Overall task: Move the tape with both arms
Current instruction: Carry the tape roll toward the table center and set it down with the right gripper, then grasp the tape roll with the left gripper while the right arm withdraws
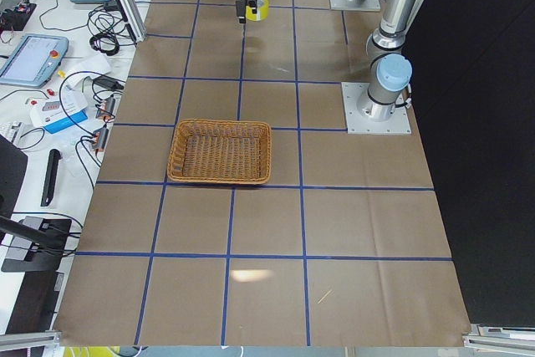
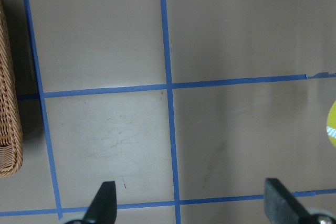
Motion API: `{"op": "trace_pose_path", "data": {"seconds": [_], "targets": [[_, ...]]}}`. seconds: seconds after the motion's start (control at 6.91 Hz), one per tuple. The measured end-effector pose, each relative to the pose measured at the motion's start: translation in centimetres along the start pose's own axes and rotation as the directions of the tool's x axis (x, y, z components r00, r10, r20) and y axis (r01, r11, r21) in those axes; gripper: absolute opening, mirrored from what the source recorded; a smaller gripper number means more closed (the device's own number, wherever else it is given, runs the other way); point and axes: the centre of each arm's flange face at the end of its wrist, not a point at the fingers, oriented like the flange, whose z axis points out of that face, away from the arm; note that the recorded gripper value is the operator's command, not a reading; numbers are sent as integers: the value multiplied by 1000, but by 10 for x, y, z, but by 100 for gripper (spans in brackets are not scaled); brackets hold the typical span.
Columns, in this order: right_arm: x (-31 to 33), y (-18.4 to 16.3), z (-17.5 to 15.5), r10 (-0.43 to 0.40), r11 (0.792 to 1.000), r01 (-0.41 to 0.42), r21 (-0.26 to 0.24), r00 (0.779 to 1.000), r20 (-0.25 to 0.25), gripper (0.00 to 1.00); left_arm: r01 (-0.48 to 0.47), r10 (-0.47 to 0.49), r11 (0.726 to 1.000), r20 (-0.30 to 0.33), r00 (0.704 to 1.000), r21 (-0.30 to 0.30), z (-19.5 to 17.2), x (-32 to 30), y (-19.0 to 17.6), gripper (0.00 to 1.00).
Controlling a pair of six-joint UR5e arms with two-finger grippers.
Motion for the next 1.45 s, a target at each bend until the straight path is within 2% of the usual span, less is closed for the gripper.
{"op": "trace_pose_path", "data": {"seconds": [0.14, 0.43, 0.72, 0.87, 1.01, 1.3, 1.45], "targets": [[-10, 4, 8, 14, 1000, -14, 1, 1000, -1, 100, -1, 1, 1000, -2, 1000, -4, 2, 0, 0, 100], [-1, -10, -8, -57, 997, 57, 45, 998, -8, 100, 0, 0, 1000, -4, 1000, -26, 16, 4, -1, 100], [61, -59, -74, -86, 988, 88, 125, 996, -25, 100, -5, 5, 999, -15, 1000, -50, 41, 12, -5, 100], [97, -72, -117, -88, 983, 92, 158, 996, -36, 100, -20, 18, 999, -41, 999, -44, 65, 24, -6, 100], [120, -71, -149, -81, 979, 90, 184, 995, -55, 100, -54, 52, 998, -62, 997, -29, 100, 48, -5, 100], [139, -53, -184, -69, 975, 84, 207, 994, -80, 100, -139, 138, 990, -74, 988, -10, 193, 107, 4, 100], [143, -46, -192, -66, 975, 81, 206, 995, -81, 100, -132, 133, 991, -77, 988, 26, 232, 134, 6, 100]]}}
